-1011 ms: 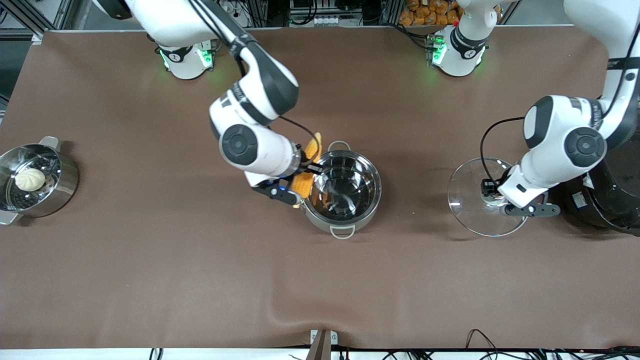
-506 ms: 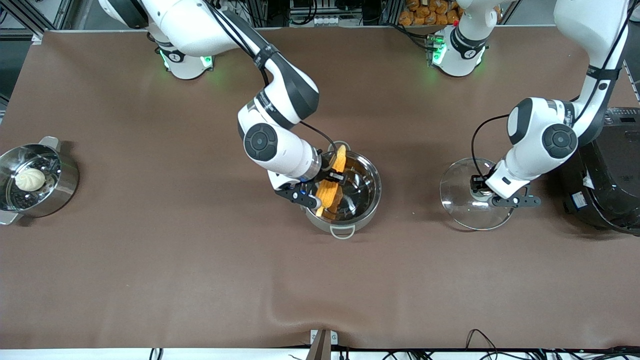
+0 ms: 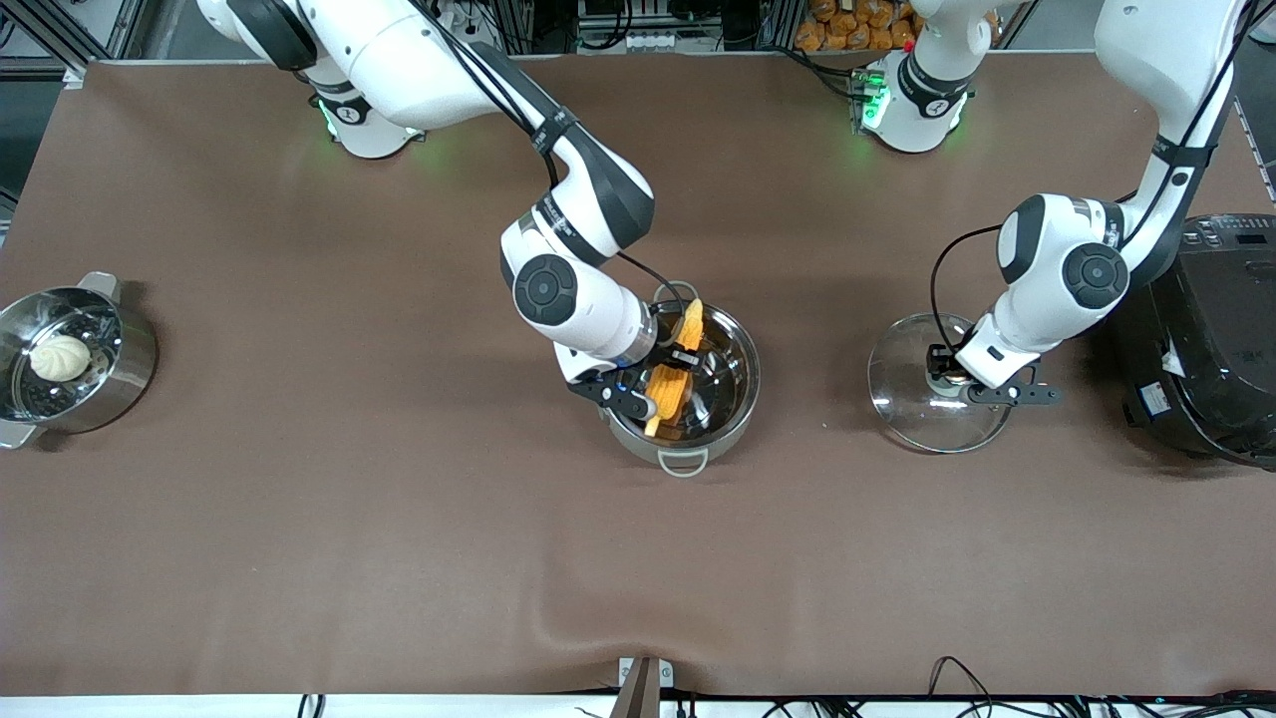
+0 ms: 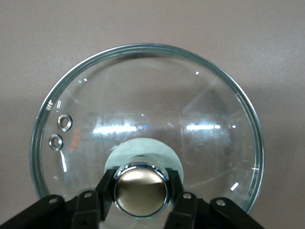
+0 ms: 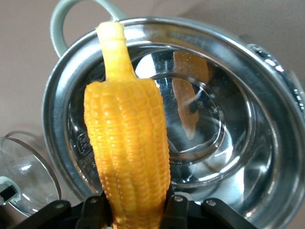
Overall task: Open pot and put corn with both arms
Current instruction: 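Lower the corn with the right gripper while the left gripper sets down the lid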
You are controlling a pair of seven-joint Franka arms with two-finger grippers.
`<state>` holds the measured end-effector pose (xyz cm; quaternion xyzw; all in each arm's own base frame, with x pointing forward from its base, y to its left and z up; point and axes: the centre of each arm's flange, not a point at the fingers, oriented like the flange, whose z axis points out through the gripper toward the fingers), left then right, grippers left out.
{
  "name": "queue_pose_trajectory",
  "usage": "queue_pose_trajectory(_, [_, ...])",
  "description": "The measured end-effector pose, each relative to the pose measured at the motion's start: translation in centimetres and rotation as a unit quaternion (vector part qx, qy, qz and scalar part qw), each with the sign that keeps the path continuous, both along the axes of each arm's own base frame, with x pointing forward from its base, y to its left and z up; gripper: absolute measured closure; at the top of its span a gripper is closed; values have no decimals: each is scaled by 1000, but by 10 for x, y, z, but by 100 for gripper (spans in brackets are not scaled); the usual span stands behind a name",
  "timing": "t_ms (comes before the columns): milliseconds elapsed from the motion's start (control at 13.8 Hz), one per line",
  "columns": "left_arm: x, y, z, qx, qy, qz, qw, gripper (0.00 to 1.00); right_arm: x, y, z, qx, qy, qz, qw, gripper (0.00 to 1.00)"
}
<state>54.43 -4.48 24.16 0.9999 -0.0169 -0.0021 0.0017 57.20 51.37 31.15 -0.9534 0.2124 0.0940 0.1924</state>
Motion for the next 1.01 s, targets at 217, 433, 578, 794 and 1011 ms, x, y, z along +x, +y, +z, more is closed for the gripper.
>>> queue_pose_trajectory(217, [0, 0, -3, -1, 2, 0, 1000, 50, -1, 1, -10, -2, 0, 8, 1000, 63])
queue_pose_trajectory(433, [0, -1, -7, -3, 3, 0, 1000, 50, 0, 1, -10, 1, -12, 28, 1000, 63])
queue_pose_trajectory(578, [-1, -1, -10, -4, 4, 0, 1000, 50, 0, 1, -12, 2, -17, 39, 999, 63])
queue_pose_trajectory(794, [-1, -2, -12, -5, 4, -1, 1000, 44, 2, 1, -16, 6, -30, 44, 999, 63])
queue_pose_trajectory(1011, [5, -2, -5, -5, -6, 0, 1000, 15, 2, 0, -25, 4, -32, 43, 999, 63])
